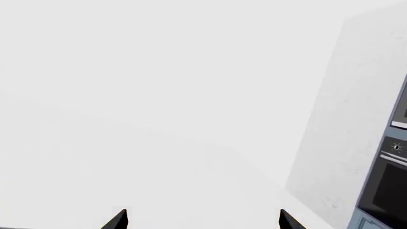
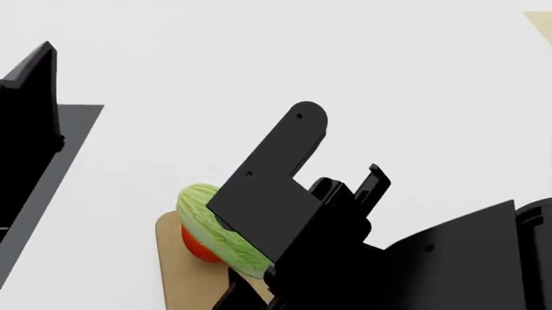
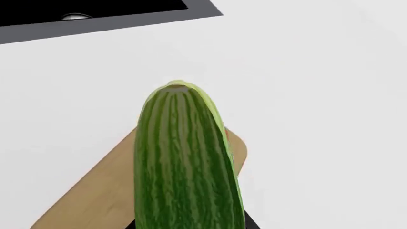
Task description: Pick the vegetables from the sink and place them on the cutting board.
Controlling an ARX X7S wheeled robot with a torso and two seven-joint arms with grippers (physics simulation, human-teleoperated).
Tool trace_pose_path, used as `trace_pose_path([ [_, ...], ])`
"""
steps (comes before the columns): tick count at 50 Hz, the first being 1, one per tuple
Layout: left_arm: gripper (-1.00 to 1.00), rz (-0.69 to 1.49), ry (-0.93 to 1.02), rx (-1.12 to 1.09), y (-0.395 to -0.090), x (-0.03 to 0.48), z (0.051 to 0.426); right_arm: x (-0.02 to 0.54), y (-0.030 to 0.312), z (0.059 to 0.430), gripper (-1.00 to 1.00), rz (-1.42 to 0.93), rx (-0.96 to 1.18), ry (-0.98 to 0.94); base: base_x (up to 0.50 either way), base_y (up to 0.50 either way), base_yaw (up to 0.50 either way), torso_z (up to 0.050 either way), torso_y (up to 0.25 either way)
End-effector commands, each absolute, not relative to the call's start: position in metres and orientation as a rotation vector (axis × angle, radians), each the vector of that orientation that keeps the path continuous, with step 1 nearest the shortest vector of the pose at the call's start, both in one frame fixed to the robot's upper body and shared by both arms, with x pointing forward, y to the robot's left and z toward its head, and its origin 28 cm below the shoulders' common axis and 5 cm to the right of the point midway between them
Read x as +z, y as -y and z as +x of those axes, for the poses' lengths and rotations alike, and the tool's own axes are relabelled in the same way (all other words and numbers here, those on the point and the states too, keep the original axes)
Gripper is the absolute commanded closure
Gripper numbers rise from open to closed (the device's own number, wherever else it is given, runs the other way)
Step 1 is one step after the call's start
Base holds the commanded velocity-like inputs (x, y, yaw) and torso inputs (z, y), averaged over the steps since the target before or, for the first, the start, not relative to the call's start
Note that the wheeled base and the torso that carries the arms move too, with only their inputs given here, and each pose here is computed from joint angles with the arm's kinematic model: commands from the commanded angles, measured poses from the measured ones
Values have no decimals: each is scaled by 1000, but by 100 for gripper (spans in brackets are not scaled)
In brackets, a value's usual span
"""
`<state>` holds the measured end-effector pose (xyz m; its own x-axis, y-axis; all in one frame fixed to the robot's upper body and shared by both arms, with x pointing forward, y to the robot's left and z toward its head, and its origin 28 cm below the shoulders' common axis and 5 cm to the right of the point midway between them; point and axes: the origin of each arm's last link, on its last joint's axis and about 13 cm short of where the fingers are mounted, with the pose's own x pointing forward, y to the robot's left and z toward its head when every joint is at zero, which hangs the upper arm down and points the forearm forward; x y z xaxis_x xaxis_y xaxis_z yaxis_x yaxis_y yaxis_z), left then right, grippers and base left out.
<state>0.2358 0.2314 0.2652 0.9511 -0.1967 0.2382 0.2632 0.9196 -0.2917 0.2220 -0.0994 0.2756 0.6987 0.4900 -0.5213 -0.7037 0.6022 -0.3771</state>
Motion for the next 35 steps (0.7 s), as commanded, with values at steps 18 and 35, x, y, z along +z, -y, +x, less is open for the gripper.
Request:
trace_pose_path([
  [18,-100,-175,-27,-264,-228,220,227,262,99,226,100,-640,735,-431,-4,13,23,-11,0],
  [35,-100,-176,-34,-267,-226,217,229,248,98,226,100,-624,777,-497,-5,12,22,-10,0],
])
